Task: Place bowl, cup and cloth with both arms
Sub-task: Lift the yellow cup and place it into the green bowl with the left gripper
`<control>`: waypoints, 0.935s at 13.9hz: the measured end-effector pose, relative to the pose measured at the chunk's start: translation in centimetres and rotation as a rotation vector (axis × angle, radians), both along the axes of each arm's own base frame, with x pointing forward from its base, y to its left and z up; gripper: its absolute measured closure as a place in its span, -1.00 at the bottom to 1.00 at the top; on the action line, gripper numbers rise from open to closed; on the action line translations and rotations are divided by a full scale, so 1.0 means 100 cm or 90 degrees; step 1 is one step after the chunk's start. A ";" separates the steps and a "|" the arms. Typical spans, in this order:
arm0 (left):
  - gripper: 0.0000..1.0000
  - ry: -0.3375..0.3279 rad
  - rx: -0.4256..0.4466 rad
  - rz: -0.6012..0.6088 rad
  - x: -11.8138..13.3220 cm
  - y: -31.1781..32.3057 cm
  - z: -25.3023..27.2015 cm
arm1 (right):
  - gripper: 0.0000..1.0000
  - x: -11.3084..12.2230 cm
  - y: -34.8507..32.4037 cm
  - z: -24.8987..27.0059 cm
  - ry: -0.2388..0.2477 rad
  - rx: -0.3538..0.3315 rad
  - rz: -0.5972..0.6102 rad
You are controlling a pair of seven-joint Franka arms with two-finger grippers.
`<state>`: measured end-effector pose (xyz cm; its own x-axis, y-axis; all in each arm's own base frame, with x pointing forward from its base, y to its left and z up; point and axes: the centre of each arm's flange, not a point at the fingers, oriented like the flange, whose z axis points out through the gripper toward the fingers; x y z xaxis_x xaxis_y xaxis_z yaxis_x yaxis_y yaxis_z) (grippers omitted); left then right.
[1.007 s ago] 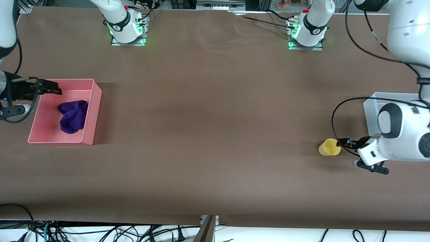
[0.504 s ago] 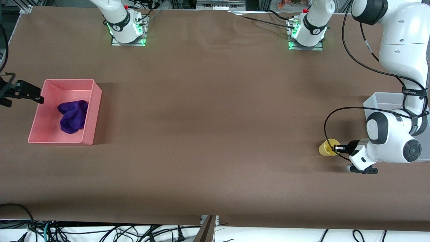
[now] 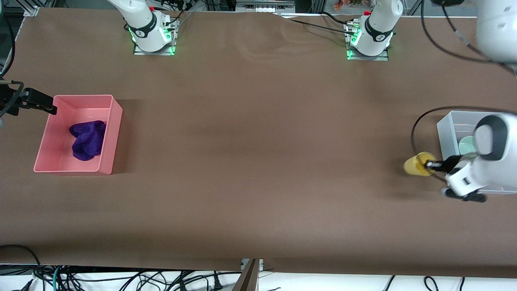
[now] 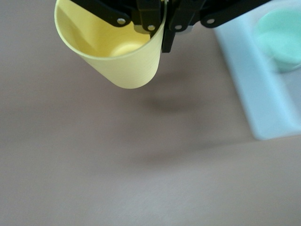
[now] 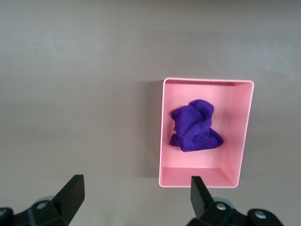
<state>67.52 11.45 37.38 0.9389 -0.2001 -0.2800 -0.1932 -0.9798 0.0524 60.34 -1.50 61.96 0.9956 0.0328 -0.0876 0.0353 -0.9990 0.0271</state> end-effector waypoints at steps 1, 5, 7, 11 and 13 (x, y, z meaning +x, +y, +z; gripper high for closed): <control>0.93 0.003 0.012 -0.031 -0.011 0.029 0.018 | -1.00 -0.002 0.000 0.002 0.002 0.000 -0.001; 0.93 0.019 -0.003 -0.093 -0.058 0.164 -0.002 | -1.00 -0.006 0.001 0.003 0.012 0.001 0.011; 0.93 -0.018 -0.006 -0.113 -0.077 0.208 -0.041 | -1.00 -0.006 0.001 -0.001 0.020 0.002 0.016; 0.92 -0.067 -0.008 -0.145 -0.111 0.248 -0.117 | -1.00 -0.005 0.001 -0.006 0.026 0.003 0.032; 0.65 -0.075 -0.008 -0.149 -0.114 0.254 -0.126 | -1.00 -0.005 0.001 -0.006 0.026 0.004 0.037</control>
<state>56.12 36.86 24.79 0.8926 -0.4182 -0.1682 -0.4197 -0.9072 0.0286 59.85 -1.40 61.38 0.9876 0.0917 -0.1275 0.0948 -0.9953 0.0187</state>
